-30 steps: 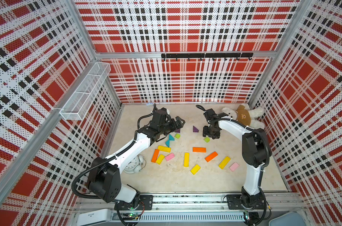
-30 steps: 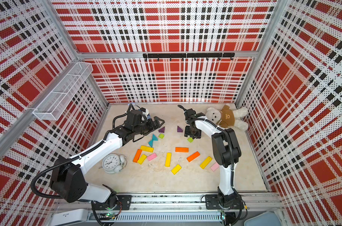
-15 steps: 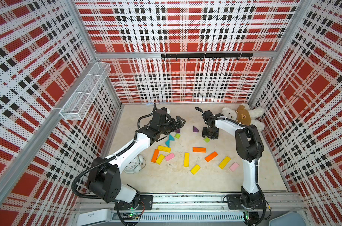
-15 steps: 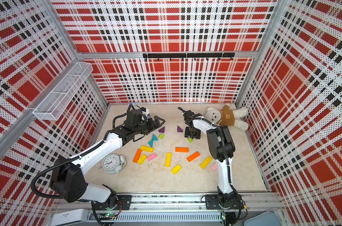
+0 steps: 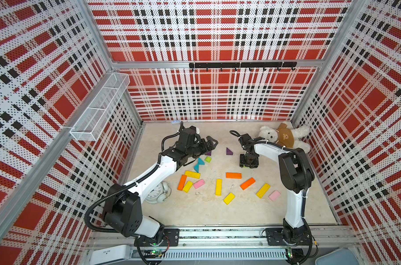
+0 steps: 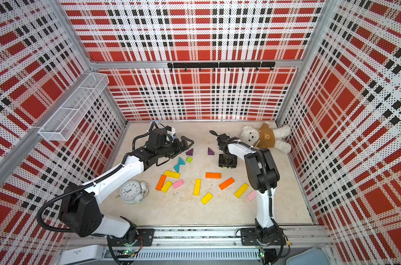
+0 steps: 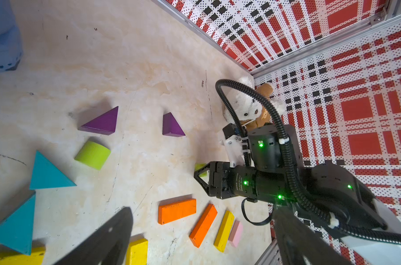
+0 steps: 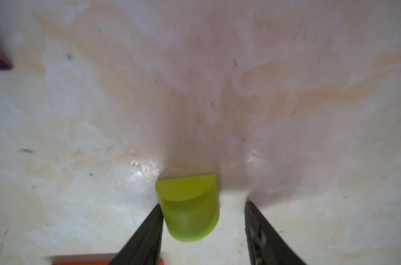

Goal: Assemble a carrot with building blocks
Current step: Adjust the building block at the center of the board.

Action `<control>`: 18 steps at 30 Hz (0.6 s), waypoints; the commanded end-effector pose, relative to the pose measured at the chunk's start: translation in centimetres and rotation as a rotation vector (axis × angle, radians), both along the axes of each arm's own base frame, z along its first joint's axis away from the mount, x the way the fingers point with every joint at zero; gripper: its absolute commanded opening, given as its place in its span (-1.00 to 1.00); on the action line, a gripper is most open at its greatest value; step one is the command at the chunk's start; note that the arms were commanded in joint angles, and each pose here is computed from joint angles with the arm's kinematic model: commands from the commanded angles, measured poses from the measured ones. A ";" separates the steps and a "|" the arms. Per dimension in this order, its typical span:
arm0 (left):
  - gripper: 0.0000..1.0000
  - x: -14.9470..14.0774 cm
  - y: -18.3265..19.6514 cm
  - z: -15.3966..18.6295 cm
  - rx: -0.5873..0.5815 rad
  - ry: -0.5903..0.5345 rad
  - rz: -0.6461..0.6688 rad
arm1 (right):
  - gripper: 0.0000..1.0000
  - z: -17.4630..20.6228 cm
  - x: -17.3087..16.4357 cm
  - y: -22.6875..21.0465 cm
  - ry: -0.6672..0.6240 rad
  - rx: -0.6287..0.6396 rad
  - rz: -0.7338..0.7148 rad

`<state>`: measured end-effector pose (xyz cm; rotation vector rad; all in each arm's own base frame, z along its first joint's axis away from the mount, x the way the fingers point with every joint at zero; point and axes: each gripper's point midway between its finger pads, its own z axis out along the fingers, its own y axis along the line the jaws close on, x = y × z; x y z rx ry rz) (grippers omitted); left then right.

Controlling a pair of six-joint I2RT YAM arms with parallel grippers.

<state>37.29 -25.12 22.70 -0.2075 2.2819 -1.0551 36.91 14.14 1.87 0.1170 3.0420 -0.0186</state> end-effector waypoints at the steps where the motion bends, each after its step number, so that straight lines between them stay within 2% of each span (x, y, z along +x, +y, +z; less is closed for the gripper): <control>1: 0.94 0.0 -0.6 -0.3 -0.012 -0.002 -0.019 | 0.17 1.4 -0.4 0.6 0.019 0.058 0.079; 9: 0.94 -0.1 -0.8 -0.2 -0.008 -0.007 -0.025 | 0.19 2.7 1.0 0.9 0.030 0.061 0.126; 18: 0.94 -0.2 -1.1 -0.3 -0.008 -0.005 -0.034 | 0.09 1.5 1.4 1.1 0.041 0.066 0.082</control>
